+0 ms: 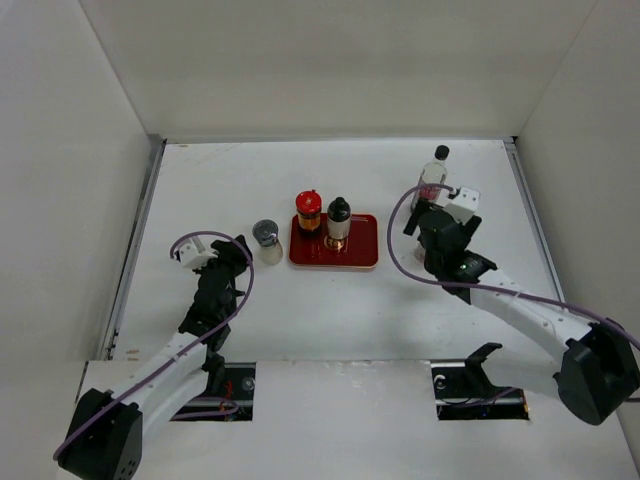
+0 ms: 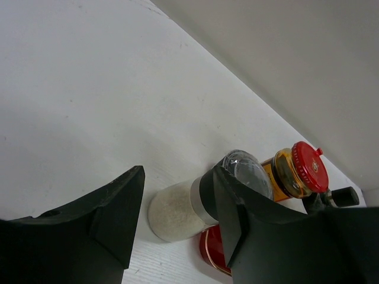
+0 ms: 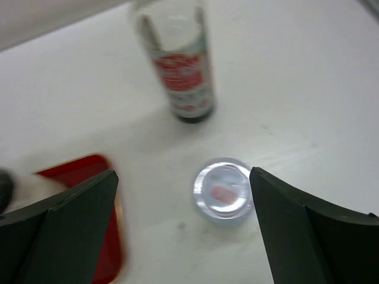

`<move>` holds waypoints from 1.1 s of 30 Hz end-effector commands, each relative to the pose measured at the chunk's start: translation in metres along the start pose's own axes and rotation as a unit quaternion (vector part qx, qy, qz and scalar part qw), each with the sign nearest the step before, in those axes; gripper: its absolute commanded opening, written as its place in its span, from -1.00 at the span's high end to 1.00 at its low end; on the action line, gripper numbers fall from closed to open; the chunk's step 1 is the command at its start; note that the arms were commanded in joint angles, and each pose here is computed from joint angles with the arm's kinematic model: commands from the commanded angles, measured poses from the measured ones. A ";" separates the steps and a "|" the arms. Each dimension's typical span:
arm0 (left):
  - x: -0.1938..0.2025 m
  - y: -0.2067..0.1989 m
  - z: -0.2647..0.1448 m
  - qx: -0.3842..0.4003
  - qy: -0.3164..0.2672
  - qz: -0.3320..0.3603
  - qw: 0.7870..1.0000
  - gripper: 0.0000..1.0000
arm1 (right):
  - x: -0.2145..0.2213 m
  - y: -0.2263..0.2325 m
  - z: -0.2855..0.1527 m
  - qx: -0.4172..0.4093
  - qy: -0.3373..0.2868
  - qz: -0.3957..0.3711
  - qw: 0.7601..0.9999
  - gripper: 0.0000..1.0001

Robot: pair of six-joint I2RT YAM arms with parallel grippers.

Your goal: Organize the condiment bottles

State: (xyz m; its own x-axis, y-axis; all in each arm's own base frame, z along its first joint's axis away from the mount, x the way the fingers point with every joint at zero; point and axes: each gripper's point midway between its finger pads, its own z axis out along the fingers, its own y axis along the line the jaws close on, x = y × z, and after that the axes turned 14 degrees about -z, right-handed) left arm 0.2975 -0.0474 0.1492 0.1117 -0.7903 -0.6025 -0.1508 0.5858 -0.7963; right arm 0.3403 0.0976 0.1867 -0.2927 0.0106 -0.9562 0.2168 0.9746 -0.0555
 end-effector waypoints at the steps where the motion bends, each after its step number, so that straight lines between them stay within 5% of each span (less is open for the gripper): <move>1: -0.005 -0.018 0.000 0.030 -0.007 -0.024 0.999 0.04 | 0.036 -0.044 0.004 0.083 0.044 -0.008 0.996 -1.00; 12: -0.007 -0.017 0.000 0.031 -0.009 -0.024 0.999 0.03 | 0.075 -0.025 0.041 0.053 0.098 -0.013 0.994 -1.00; 23: -0.002 -0.015 0.002 0.026 -0.002 -0.019 0.999 0.02 | 0.053 -0.016 0.051 0.055 0.053 -0.004 0.997 -0.02; 33: -0.001 -0.016 0.002 0.027 -0.001 -0.019 0.999 0.01 | -0.031 0.055 0.022 -0.036 -0.053 -0.028 0.998 0.01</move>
State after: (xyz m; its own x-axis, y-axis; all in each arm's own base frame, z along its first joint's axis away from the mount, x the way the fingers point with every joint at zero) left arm 0.2989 -0.0525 0.1497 0.0971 -0.7946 -0.5994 -0.1340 0.5863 -0.7989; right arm 0.3483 0.1104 0.1152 -0.4604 -0.1464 -0.8756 0.1270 0.9653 -0.2282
